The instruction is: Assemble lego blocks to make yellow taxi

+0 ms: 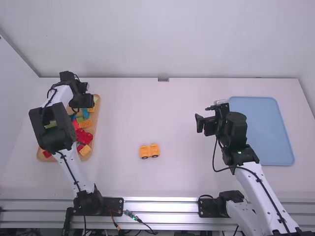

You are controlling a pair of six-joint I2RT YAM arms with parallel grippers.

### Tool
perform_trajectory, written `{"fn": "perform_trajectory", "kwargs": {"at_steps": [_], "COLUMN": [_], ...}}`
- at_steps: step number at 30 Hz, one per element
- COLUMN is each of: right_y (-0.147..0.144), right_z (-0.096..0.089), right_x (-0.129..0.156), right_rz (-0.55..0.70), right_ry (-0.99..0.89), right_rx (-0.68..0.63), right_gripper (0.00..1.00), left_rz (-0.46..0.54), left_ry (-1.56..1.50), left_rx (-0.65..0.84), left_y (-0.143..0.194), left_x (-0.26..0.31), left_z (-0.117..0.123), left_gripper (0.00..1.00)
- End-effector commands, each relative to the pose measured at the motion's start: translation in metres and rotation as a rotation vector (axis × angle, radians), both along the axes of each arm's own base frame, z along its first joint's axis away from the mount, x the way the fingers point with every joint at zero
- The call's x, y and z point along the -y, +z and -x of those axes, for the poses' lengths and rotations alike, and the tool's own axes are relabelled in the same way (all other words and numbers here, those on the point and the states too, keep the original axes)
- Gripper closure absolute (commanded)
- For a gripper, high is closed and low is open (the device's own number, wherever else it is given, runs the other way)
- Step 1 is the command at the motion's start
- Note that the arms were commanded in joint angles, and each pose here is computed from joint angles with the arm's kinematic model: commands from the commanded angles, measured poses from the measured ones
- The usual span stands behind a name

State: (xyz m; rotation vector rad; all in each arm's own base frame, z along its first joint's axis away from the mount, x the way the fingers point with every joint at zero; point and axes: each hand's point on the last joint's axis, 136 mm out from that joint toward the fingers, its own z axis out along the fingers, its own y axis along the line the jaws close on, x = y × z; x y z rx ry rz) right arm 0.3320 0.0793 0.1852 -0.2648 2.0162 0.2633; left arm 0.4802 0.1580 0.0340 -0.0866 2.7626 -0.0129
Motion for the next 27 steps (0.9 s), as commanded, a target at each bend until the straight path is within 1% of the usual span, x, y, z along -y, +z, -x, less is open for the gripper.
{"fn": "perform_trajectory", "kwargs": {"at_steps": [1, 7, 10, 17, 21, 23, 27], "right_y": [0.017, 0.016, 0.016, 0.017, 0.017, 0.017, 0.017], "right_z": [-0.004, -0.004, -0.004, -0.004, -0.004, -0.004, -0.004], "right_x": [-0.002, -0.002, -0.002, -0.002, -0.002, -0.002, -0.002], "right_rz": [-0.01, -0.009, -0.01, -0.01, -0.01, -0.009, -0.009], "right_ry": [0.006, 0.006, 0.006, 0.006, 0.006, 0.006, 0.005], "right_rx": [0.035, 0.033, 0.033, 0.035, 0.036, 0.035, 0.035], "right_gripper": [0.01, 0.01, 0.01, 0.01, 0.01, 0.01, 0.01], "left_rz": [0.041, 0.04, 0.035, 0.036, 0.04, 0.04, 0.04], "left_ry": [-0.044, -0.042, -0.038, -0.021, -0.01, -0.008, -0.014], "left_rx": [0.002, -0.008, -0.006, 0.011, 0.009, 0.006, -0.003], "left_y": [-0.003, -0.008, -0.015, -0.026, -0.027, -0.028, -0.029], "left_x": [0.013, 0.014, 0.014, 0.013, 0.013, 0.013, 0.014], "left_z": [0.0, 0.003, 0.005, 0.005, 0.005, 0.006, 0.008], "left_gripper": [0.38, 0.38, 0.41, 0.42, 0.44, 0.48, 0.5]}}
